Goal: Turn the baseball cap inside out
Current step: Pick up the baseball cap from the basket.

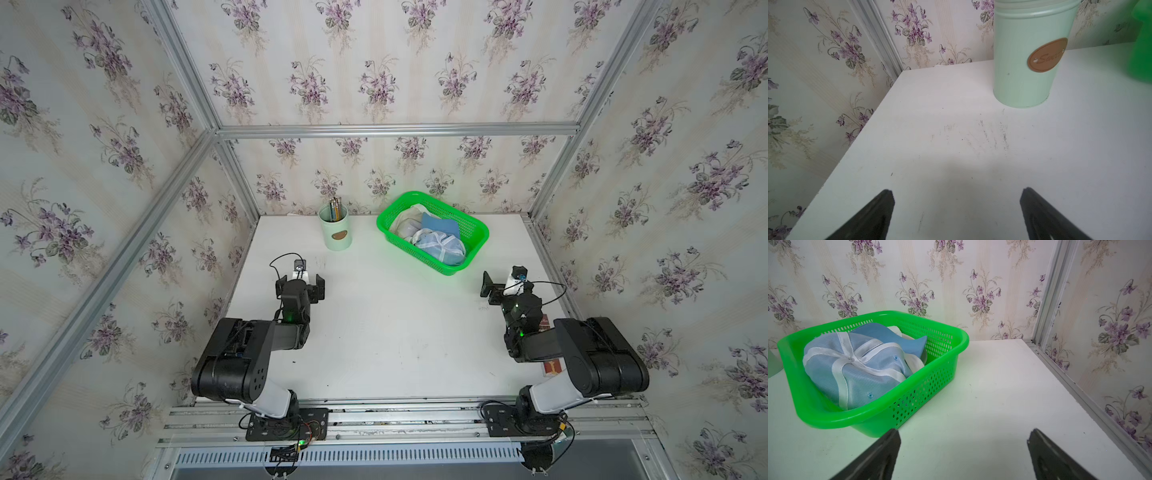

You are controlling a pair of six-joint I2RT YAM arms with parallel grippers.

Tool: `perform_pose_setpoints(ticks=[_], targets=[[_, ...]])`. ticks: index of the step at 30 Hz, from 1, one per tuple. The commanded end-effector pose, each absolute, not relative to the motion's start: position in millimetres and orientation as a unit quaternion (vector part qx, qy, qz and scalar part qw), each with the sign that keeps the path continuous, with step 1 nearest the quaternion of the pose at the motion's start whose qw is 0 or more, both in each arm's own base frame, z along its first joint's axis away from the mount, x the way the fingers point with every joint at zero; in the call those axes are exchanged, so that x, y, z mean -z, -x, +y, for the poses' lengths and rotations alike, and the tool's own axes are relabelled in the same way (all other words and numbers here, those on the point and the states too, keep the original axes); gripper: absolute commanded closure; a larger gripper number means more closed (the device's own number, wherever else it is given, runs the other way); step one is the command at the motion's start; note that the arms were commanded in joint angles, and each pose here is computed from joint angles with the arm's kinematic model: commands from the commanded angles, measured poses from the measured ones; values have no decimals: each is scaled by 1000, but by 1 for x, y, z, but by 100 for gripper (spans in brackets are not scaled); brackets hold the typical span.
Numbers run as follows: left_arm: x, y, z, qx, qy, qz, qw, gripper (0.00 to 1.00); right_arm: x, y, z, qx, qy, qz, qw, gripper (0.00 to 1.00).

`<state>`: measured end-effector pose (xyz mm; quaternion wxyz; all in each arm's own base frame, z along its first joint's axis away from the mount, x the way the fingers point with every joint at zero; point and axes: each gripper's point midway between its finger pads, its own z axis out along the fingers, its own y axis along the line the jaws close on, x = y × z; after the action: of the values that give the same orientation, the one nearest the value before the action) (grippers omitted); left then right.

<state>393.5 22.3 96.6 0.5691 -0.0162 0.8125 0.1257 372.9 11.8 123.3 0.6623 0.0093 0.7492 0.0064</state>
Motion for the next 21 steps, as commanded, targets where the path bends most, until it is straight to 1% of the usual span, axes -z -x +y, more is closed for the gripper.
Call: perform_pose_setpoints(ticks=[1,14,18,20,21], targets=[[-98,-394,21,-126,12,811,571,1,-126,-374,11,-7,-14,747,665,0],[-98,-394,21,-125,12,812,571,1,-125,-374,11,-7,-14,747,665,0],[-97,-395,22,-113,12,815,569,1,-125,-374,12,-9,-14,749,663,0],[-107,-392,32,-136,39,806,574,1,-127,-376,9,-4,-19,748,663,0],[-107,-390,32,-129,42,814,565,1,-130,-380,8,-1,-23,753,658,0]])
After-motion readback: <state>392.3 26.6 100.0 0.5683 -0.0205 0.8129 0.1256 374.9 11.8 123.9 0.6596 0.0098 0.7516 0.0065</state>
